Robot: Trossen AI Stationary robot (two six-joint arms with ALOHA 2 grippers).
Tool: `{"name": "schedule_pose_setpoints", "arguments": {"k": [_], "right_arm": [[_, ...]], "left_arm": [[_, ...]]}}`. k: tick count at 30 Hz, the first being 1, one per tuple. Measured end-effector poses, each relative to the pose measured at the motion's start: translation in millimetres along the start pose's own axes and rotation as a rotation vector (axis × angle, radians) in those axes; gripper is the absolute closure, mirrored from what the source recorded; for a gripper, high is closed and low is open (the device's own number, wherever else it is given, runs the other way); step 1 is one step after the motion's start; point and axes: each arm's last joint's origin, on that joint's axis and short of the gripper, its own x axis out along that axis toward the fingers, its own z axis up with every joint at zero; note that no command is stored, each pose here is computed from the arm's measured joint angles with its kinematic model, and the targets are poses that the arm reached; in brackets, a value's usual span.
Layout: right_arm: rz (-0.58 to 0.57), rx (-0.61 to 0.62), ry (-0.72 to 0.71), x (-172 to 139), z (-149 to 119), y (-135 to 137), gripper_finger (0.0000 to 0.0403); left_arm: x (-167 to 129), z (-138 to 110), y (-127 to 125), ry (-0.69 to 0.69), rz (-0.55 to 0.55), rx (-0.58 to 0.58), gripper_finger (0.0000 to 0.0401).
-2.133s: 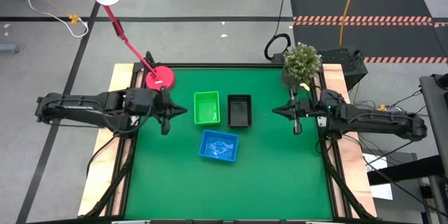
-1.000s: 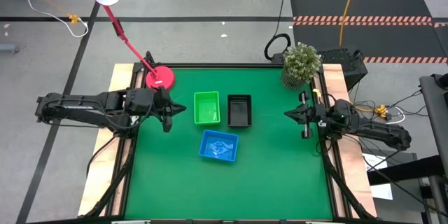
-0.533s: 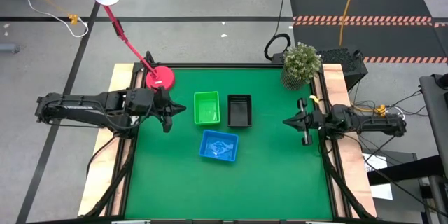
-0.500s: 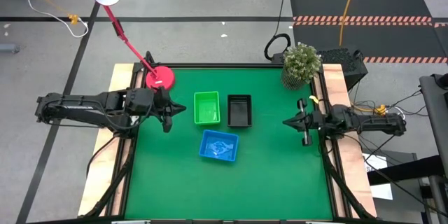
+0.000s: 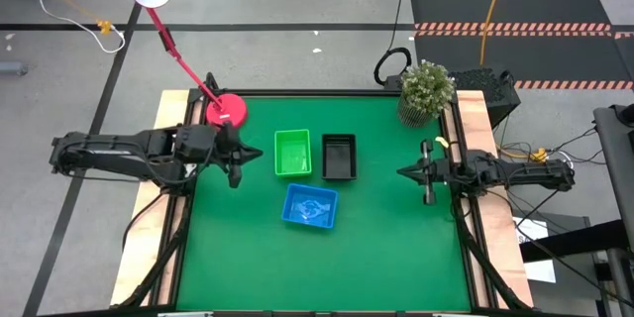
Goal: Stack baskets by color
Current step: Return to Home Position
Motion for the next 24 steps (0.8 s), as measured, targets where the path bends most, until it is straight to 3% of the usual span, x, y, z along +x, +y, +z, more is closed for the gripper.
{"name": "schedule_pose_setpoints", "arguments": {"k": [6,19,24], "right_arm": [[-0.018,0.003,-0.013,0,1,-1,0.0403],[-0.022,0.004,-0.025,0,3,-1,0.0403],[-0.022,0.004,-0.025,0,3,-1,0.0403]], "left_arm": [[-11,-5,3,-0.039,-0.01,0.069,0.0399],[-16,-68,15,-0.172,-0.233,0.096,0.0398],[-9,-93,19,-0.24,-0.264,0.119,0.0399]]}}
